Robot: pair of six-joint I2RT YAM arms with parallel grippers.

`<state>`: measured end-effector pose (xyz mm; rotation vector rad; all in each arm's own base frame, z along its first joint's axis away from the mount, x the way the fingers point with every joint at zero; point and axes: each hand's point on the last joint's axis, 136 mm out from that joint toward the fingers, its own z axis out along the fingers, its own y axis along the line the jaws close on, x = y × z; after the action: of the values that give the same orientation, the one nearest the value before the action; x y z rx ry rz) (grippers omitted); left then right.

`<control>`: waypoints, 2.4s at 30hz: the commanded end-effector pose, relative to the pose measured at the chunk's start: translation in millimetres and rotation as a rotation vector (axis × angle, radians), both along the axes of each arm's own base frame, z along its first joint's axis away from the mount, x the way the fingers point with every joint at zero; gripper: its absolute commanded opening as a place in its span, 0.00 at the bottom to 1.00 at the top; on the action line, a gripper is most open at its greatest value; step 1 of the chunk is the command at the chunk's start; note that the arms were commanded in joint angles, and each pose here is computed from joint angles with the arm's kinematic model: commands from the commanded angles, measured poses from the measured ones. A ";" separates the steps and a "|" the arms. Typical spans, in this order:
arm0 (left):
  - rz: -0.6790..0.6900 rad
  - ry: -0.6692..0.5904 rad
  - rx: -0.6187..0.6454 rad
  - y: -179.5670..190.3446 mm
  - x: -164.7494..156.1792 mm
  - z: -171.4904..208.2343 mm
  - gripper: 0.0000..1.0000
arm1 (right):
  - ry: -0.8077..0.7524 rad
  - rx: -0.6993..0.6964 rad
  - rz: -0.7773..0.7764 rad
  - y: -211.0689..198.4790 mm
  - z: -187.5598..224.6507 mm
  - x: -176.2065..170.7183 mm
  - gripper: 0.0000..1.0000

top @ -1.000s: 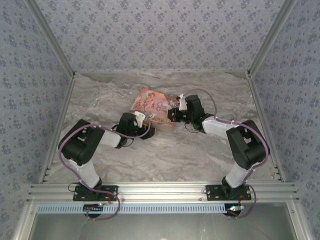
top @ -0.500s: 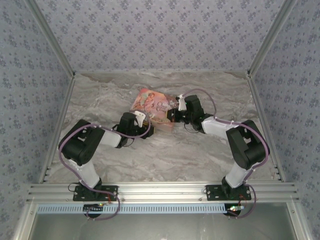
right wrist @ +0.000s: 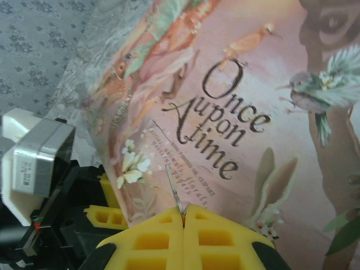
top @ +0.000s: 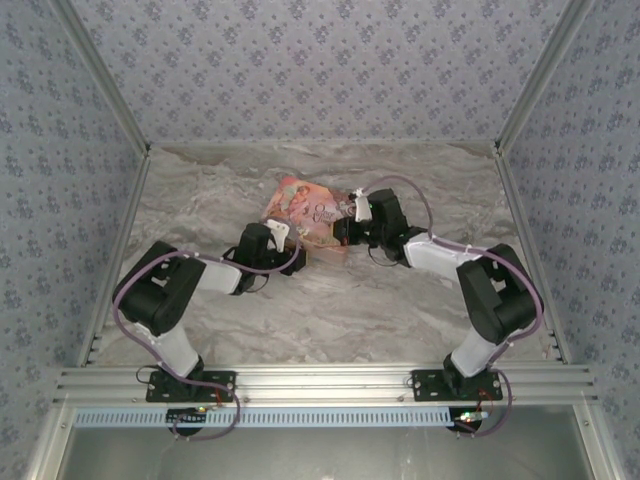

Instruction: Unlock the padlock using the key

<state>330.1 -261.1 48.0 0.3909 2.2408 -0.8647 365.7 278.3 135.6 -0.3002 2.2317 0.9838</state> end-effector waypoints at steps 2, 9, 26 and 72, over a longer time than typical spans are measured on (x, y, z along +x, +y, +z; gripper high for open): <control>0.027 0.002 -0.050 -7.7 7.0 22.5 0.31 | -0.124 0.000 0.002 -4.6 35.1 -2.9 0.00; 0.029 0.030 -0.050 -11.7 7.3 21.7 0.28 | -0.163 -0.024 -0.011 -20.2 32.8 -22.6 0.00; 0.113 0.200 -0.240 -25.5 1.8 62.1 0.19 | -0.337 -0.158 0.106 -11.4 1.3 -80.7 0.00; 0.249 0.512 -0.503 -46.9 -10.3 122.2 0.18 | -0.470 -0.135 0.083 6.6 -13.3 -73.1 0.00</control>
<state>318.2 -295.3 127.0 -0.4360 2.4231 -1.3259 289.2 280.1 116.6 -0.6365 1.8851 0.6758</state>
